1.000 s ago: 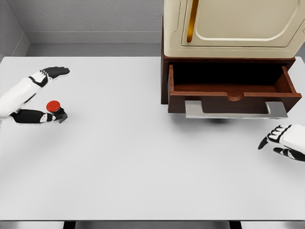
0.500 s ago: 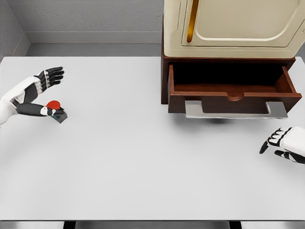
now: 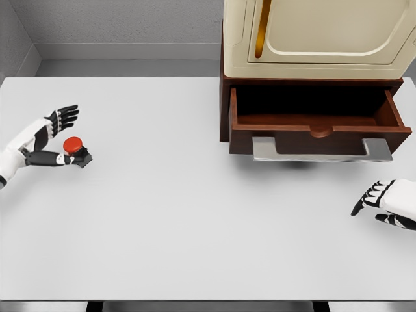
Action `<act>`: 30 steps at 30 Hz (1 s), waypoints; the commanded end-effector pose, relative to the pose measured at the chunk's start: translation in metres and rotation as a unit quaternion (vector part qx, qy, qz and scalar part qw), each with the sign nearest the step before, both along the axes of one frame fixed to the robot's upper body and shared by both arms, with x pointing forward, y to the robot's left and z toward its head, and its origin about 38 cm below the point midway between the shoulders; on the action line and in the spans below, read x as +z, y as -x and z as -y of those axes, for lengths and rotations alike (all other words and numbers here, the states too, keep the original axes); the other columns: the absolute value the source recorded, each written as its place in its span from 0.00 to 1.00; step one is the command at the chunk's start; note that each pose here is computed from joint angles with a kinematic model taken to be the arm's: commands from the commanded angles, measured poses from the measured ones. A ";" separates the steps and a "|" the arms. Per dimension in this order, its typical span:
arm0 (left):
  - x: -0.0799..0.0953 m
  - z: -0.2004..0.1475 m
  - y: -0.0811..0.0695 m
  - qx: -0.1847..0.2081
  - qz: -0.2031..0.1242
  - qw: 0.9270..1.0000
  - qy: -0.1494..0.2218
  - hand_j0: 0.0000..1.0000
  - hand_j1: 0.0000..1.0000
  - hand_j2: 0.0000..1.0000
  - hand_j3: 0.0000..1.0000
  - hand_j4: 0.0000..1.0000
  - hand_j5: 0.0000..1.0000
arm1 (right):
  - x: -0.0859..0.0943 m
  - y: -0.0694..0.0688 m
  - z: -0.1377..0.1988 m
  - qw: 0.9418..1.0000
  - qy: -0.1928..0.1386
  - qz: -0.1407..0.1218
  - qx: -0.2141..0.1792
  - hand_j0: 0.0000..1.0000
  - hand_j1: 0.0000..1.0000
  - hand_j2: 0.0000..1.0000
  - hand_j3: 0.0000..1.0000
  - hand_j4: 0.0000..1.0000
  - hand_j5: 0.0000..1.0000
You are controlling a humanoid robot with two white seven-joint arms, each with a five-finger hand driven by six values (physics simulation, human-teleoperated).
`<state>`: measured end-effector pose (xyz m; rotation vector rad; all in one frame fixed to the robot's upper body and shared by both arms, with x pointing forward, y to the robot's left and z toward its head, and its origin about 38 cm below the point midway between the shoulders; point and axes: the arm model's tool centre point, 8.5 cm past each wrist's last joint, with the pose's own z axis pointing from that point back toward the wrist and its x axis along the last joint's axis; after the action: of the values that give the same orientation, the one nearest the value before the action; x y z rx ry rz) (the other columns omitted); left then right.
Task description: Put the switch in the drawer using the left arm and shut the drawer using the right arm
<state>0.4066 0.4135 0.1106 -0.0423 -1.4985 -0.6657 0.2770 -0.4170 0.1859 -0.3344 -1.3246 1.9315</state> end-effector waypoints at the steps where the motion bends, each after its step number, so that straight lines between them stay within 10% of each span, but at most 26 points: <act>1: -0.004 -0.003 0.000 0.015 0.024 1.000 -0.006 1.00 1.00 1.00 1.00 1.00 1.00 | 0.001 0.000 0.000 1.000 0.000 -0.001 0.000 0.63 0.63 0.63 0.63 0.63 0.63; 13: -0.033 -0.001 0.007 0.042 0.078 0.996 0.015 1.00 1.00 1.00 1.00 1.00 1.00 | 0.005 0.000 -0.004 1.000 0.000 0.001 0.008 0.65 0.65 0.65 0.65 0.65 0.65; 30: -0.052 -0.004 0.015 0.041 0.062 0.997 -0.010 0.89 0.89 0.89 0.89 0.89 0.89 | 0.004 0.002 -0.004 1.000 0.001 -0.003 0.009 0.67 0.67 0.67 0.67 0.67 0.67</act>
<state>0.3917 0.4172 0.0572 0.0777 -1.5990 -0.6303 0.2747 -0.4127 0.1885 -0.3164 -1.3258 1.9498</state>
